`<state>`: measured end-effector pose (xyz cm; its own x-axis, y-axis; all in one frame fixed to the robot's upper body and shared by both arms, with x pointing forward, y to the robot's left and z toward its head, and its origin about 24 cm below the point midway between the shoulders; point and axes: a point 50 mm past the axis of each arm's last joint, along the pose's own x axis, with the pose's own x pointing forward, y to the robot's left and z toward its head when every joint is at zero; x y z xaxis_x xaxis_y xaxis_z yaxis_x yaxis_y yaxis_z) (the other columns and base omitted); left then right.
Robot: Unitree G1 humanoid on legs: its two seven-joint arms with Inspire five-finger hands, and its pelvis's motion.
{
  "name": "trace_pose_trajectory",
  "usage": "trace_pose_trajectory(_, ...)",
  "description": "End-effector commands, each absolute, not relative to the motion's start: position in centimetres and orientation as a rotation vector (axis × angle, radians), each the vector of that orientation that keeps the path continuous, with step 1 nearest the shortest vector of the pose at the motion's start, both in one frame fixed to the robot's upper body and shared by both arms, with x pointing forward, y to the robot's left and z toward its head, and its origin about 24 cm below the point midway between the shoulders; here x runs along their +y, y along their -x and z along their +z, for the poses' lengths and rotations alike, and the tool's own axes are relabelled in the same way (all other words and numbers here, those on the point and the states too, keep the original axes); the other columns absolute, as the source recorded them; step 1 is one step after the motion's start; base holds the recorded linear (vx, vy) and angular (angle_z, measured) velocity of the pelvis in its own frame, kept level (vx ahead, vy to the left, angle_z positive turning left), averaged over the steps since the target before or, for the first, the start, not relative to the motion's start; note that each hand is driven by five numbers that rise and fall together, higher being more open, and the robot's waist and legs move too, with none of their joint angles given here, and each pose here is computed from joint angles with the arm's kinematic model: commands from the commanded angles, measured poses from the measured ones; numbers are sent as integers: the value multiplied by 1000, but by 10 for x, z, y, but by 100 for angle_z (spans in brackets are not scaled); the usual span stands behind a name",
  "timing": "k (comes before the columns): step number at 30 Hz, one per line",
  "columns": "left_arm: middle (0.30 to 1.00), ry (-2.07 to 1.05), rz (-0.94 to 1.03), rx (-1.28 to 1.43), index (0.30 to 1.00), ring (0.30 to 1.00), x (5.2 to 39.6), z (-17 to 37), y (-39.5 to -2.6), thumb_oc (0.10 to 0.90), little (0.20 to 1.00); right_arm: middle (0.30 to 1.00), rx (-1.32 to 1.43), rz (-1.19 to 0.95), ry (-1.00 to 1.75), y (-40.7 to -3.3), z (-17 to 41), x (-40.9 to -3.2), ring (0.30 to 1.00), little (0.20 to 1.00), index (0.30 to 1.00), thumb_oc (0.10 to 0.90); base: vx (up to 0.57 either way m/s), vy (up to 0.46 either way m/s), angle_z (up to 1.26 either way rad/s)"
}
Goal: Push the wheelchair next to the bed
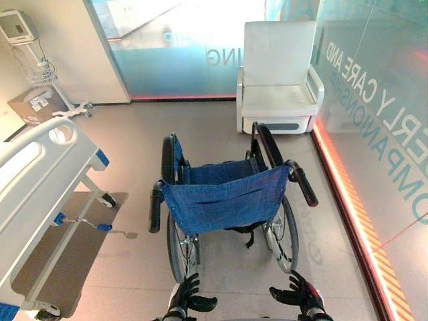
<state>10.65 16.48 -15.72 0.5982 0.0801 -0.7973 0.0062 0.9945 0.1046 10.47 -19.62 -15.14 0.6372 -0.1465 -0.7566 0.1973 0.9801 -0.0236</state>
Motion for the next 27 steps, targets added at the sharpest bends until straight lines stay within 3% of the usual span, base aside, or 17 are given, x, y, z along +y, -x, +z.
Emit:
trace_pose_trajectory(1,900,-122,38,823,900,900,167,-146,-139,800,900,900,754,-157,-81,-134,-142,-185,900,900,900,800,0,0,0)
trace_pose_trajectory(19,900,-102,83,785,900,900,174,-143,-143,800,900,900,760,-233,-161,-135,-141,-198,900,900,900,800,1,-6,0)
trace_pose_trajectory(23,900,134,363,691,900,900,205,-133,-153,800,900,900,666,-293,-201,-154,-127,-215,900,900,900,800,9,-20,7)
trace_pose_trajectory(27,900,177,510,560,900,900,231,-116,-167,800,900,900,562,-384,-202,-169,-110,-241,900,900,900,800,0,-48,6)
